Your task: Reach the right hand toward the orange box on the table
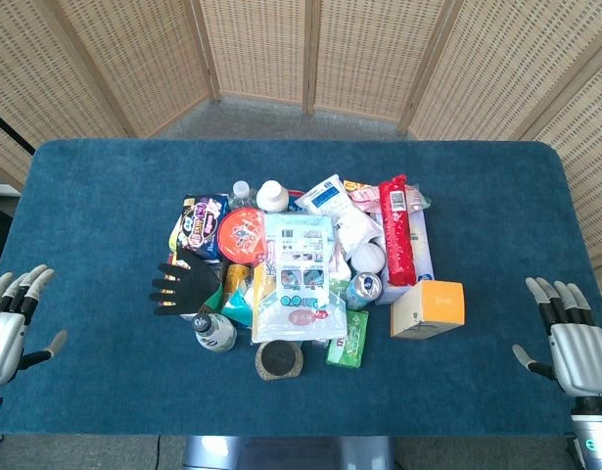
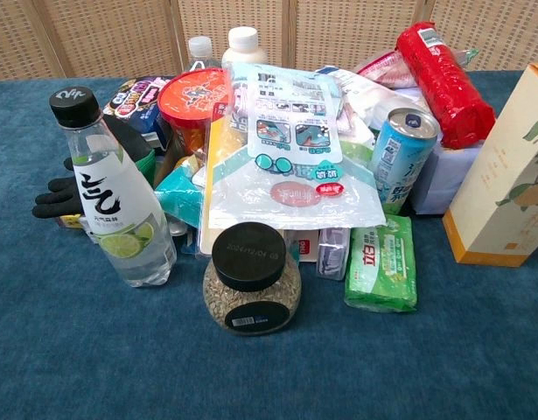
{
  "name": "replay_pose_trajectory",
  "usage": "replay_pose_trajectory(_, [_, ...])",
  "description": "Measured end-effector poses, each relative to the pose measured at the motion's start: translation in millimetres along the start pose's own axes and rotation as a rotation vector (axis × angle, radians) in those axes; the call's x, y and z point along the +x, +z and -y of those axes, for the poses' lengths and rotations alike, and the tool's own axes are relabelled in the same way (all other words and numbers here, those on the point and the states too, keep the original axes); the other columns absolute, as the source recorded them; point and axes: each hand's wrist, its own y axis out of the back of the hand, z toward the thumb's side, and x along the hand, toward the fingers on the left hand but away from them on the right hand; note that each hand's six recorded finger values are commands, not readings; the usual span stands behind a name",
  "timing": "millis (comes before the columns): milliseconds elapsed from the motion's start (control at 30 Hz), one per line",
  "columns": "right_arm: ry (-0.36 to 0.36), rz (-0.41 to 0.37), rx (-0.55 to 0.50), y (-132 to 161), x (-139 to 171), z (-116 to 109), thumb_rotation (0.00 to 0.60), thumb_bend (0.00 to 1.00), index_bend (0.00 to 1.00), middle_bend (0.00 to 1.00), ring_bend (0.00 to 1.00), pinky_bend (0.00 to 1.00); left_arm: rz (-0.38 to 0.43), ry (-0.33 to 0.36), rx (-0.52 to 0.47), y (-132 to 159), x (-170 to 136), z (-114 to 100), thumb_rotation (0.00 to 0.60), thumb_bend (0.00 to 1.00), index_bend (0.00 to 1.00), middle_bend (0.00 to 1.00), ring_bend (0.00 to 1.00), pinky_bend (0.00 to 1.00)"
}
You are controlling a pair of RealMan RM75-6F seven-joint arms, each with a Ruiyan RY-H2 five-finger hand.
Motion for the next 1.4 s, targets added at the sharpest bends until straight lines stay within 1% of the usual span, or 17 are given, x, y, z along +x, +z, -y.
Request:
replay_pose_trajectory(200, [-0.001, -0.007, -0.003, 1.6, 0.3, 1.2, 0.599, 0.22, 0.0, 0.0, 0.0, 0.0, 0.006, -0.007, -0.004, -0.8, 0.7, 2.4, 0.556, 0.34, 0.0, 0.09, 0.15, 0.0])
replay_pose_trajectory(367, [-0.005, -0.016, -0.025, 3.0, -0.4, 0.5, 0.598, 0.22, 0.0, 0.0, 0.0, 0.0, 0.011, 0.004, 0.0, -1.2, -0.5, -0.8, 0.553, 0.34, 0.0, 0.09, 0.15, 0.0])
replay_pose_trajectory(467, [-0.008, -0.022, -0.057, 3.7, -1.5, -0.1, 0.598, 0.22, 0.0, 0.0, 0.0, 0.0, 0.019, 0.009, 0.002, 0.7, -1.0, -3.3, 0.554, 0.34, 0.0, 0.09, 0.15, 0.0])
replay_pose_trajectory(567, [-0.001, -0.031, -0.116, 4.8, -3.1, 0.9, 0.592, 0.22, 0.0, 0.0, 0.0, 0.0, 0.027, 0.011, 0.005, 3.1, -1.2, -5.5, 0.557, 0.34, 0.0, 0.09, 0.15, 0.0])
replay_pose_trajectory(733, [0.026, -0.053, -0.252, 4.5, -8.6, 6.0, 0.531, 0.22, 0.0, 0.0, 0.0, 0.0, 0.034, 0.009, 0.011, 5.6, -0.5, -6.8, 0.556, 0.34, 0.0, 0.09, 0.15, 0.0])
replay_pose_trajectory(900, [0.055, -0.08, -0.353, 5.1, -17.9, 14.0, 0.507, 0.22, 0.0, 0.0, 0.0, 0.0, 0.031, 0.007, 0.014, 6.5, 0.3, -6.4, 0.556, 0.34, 0.0, 0.09, 0.15, 0.0])
replay_pose_trajectory(1033, [0.084, -0.104, -0.397, 9.6, -27.1, 23.0, 0.499, 0.22, 0.0, 0.0, 0.0, 0.0, 0.027, 0.006, 0.015, 6.8, 0.4, -6.7, 0.555, 0.34, 0.0, 0.09, 0.15, 0.0])
replay_pose_trajectory(1267, [0.13, -0.139, -0.438, 19.8, -39.6, 37.1, 0.491, 0.23, 0.0, 0.0, 0.0, 0.0, 0.016, 0.007, 0.03, 6.6, -1.5, -10.0, 0.556, 0.34, 0.0, 0.09, 0.15, 0.0])
replay_pose_trajectory(1400, [0.168, -0.16, -0.455, 28.6, -42.6, 43.6, 0.48, 0.23, 0.0, 0.0, 0.0, 0.0, 0.008, 0.014, 0.036, 5.3, -3.7, -12.7, 0.556, 0.34, 0.0, 0.09, 0.15, 0.0])
